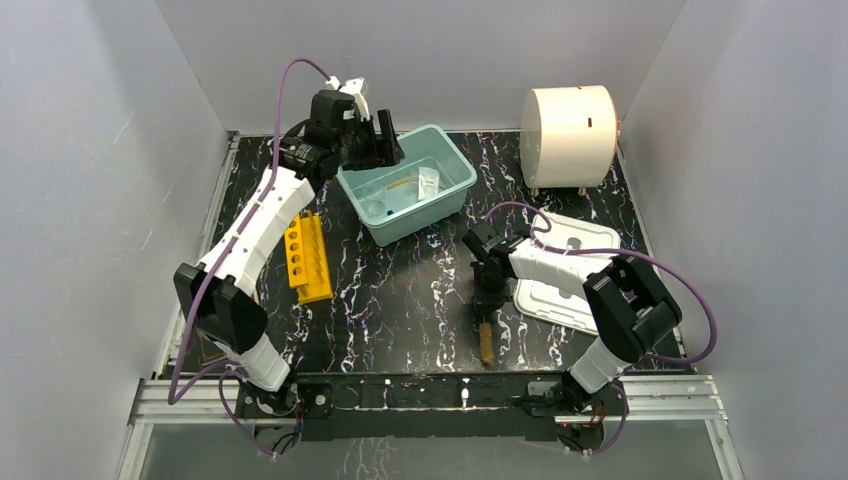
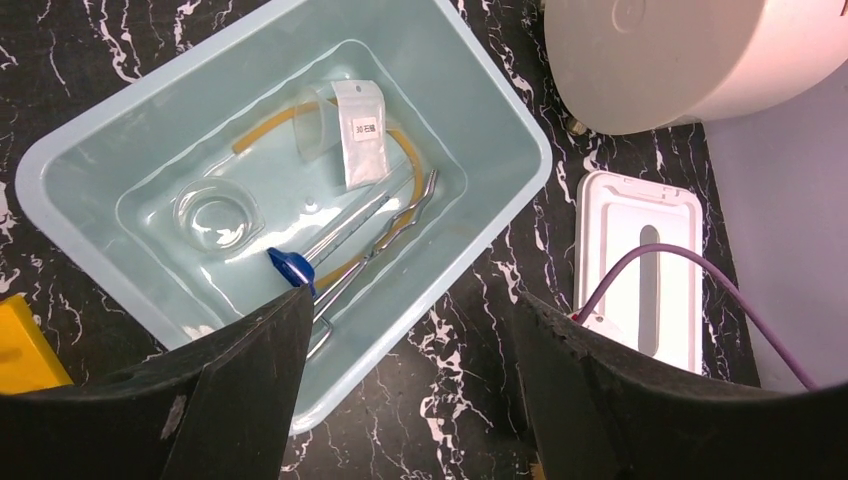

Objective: Organize the chemistry lab equipment

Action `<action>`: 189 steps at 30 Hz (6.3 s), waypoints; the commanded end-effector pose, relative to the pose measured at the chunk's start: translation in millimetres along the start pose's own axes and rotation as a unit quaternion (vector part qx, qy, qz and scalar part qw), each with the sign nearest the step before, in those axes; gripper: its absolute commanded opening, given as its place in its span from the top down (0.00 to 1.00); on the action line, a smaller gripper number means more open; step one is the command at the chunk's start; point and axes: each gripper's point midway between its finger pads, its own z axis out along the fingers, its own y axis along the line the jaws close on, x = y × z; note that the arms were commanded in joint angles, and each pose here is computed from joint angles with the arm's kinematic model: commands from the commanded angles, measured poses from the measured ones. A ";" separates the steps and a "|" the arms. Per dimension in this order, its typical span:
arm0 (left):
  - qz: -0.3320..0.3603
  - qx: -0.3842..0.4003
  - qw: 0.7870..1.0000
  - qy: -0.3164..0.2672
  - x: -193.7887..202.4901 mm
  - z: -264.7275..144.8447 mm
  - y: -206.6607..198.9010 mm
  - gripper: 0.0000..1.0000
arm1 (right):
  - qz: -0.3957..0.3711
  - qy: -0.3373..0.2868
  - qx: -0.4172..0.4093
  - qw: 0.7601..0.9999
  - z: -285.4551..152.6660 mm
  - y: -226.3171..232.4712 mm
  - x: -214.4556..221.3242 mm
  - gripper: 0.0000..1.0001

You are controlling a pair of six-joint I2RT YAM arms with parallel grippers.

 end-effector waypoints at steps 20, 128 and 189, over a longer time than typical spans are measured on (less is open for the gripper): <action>0.003 0.111 0.983 -0.149 -20.6 -83.4 -32.1 0.15 | -0.092 -0.387 -0.270 0.877 -192.4 99.6 -148.3 1.00; 0.104 -0.021 0.985 -0.138 8.4 -99.8 28.5 0.02 | 0.135 -0.427 0.113 0.887 -188.1 -50.9 -150.0 0.43; 0.058 0.039 0.993 -0.091 39.3 -71.7 9.1 0.02 | 0.164 -0.212 0.099 0.958 -19.9 -114.1 -124.3 0.94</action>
